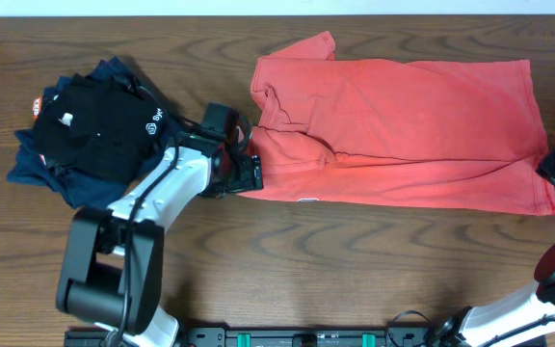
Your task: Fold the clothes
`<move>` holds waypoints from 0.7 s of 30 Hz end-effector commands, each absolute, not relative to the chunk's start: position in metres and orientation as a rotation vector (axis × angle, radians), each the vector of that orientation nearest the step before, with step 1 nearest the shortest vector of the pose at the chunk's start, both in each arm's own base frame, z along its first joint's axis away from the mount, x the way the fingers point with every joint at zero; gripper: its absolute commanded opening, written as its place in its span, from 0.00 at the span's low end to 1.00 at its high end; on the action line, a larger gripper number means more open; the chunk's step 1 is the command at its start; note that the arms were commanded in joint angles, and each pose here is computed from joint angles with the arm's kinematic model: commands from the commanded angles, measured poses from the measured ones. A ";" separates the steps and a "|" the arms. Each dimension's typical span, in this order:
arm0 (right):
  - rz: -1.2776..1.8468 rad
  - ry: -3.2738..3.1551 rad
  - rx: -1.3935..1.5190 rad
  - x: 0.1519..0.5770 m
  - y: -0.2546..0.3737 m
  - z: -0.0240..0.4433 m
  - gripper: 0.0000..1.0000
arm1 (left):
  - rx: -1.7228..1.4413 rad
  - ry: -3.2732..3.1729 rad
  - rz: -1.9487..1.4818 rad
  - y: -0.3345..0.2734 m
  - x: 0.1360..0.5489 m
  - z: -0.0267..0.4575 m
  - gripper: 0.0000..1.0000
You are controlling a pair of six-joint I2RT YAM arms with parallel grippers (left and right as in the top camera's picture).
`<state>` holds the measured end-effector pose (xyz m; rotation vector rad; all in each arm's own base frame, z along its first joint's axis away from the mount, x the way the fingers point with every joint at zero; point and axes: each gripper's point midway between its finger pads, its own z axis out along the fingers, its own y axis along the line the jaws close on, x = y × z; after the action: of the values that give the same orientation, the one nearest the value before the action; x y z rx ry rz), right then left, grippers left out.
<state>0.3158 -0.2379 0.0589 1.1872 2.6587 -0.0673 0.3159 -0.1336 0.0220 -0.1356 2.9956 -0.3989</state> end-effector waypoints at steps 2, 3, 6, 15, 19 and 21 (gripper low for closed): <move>-0.068 2.674 1.155 0.315 -0.235 0.065 0.40 | -0.181 3.047 -0.406 -0.133 0.309 0.007 0.65; -0.068 2.681 1.150 0.315 -0.234 0.065 0.40 | -0.183 3.057 -0.402 -0.133 0.308 0.005 0.44; -0.099 2.692 1.157 0.310 -0.236 0.064 0.40 | -0.193 3.097 -0.384 -0.130 0.298 0.006 0.06; -0.150 2.702 1.166 0.305 -0.240 0.064 0.39 | -0.280 3.432 -0.213 -0.105 0.217 0.014 0.06; -0.143 2.718 1.173 0.301 -0.237 0.060 0.38 | -0.295 3.533 -0.152 -0.098 0.193 0.021 0.06; -0.140 2.729 1.177 0.298 -0.235 0.057 0.38 | -0.297 3.564 -0.129 -0.095 0.186 0.024 0.06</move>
<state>0.3024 -0.2376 0.0564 1.1946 2.7131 -0.1209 0.1927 -0.0999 0.0219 -0.3099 3.5375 -0.1571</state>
